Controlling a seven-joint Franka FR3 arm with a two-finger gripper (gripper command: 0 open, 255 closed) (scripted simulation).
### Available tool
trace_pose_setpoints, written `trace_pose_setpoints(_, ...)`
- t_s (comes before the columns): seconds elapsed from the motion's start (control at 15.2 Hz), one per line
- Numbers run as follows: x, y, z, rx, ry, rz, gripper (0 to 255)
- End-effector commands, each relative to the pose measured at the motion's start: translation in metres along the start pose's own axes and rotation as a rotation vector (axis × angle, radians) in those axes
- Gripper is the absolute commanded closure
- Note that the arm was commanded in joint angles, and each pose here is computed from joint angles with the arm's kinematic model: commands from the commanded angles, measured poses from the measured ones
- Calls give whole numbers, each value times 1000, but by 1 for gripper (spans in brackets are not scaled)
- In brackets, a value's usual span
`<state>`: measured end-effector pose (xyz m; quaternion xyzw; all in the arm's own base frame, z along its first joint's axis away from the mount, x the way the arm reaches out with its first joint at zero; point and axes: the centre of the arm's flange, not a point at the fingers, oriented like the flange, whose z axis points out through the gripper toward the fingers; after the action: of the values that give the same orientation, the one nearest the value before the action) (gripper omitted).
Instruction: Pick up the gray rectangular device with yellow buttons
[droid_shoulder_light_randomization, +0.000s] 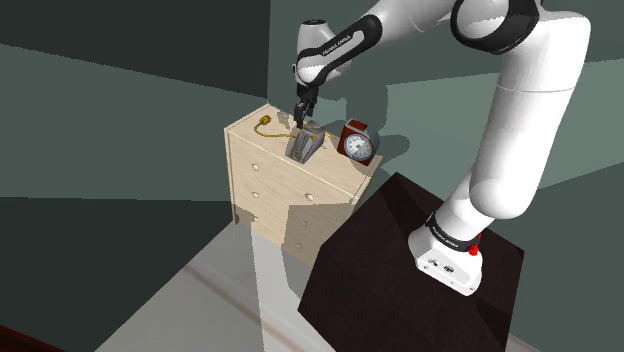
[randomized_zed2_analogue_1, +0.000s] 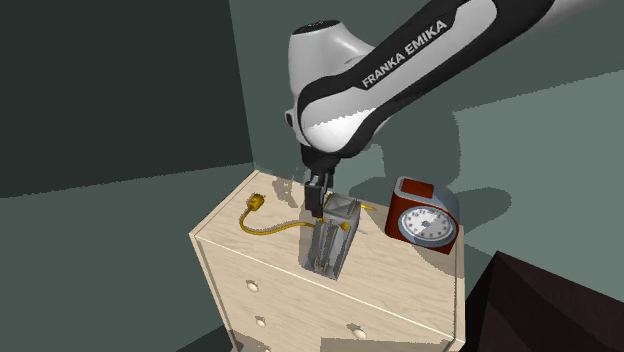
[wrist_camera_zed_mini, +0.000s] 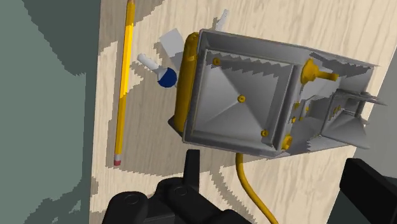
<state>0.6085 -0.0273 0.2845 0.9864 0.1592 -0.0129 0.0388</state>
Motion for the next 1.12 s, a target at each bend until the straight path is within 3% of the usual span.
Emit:
trace_pose_setpoints(0.0,20,0,18,-3,-1,-25,0)
trace_pose_setpoints(0.26,53,0,49,-8,-4,-66,0)
trace_pose_setpoints(0.86,54,-3,89,-8,-4,-66,0)
trace_pose_setpoints(0.92,55,-2,89,-8,-4,-66,255)
trace_pose_setpoints(1.06,54,-2,89,-8,-4,-66,255)
